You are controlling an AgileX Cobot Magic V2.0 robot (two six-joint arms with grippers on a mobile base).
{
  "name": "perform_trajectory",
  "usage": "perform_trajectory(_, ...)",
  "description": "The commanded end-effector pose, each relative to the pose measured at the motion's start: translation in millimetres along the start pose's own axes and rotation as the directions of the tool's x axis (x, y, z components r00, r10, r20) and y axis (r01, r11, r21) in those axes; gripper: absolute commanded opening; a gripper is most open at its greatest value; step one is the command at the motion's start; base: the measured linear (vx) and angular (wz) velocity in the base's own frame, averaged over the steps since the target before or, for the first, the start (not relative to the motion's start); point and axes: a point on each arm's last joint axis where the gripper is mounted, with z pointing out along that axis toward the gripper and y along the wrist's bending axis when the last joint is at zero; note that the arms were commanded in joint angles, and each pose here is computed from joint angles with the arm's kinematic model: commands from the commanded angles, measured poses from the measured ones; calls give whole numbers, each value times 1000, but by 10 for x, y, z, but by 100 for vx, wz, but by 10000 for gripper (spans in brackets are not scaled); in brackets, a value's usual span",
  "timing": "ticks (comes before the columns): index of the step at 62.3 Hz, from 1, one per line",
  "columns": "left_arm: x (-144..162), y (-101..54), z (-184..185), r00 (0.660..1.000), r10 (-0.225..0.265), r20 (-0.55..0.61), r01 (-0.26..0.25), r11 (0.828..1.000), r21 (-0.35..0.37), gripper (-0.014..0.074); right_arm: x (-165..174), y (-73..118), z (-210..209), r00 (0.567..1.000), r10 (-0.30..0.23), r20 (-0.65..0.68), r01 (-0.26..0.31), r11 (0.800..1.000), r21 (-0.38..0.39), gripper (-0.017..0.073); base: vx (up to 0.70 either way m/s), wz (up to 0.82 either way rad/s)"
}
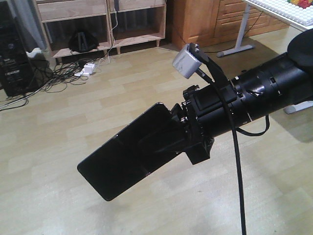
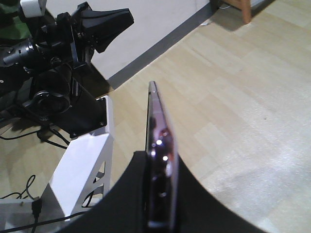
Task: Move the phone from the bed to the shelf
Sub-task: 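Hold the phone while the base drives to the wooden shelf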
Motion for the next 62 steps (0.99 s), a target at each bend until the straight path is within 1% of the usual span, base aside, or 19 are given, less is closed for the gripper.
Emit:
perform_trajectory(1, -142, 16, -30, 994, -14, 107, 15, 1000, -9, 1, -120, 220, -123, 997, -37, 66, 41, 996, -74, -2, 39, -13)
perform_trajectory(62, -142, 16, -30, 994, -14, 107, 15, 1000, -9, 1, -120, 220, -123, 997, -37, 66, 42, 996, -74, -2, 42, -10)
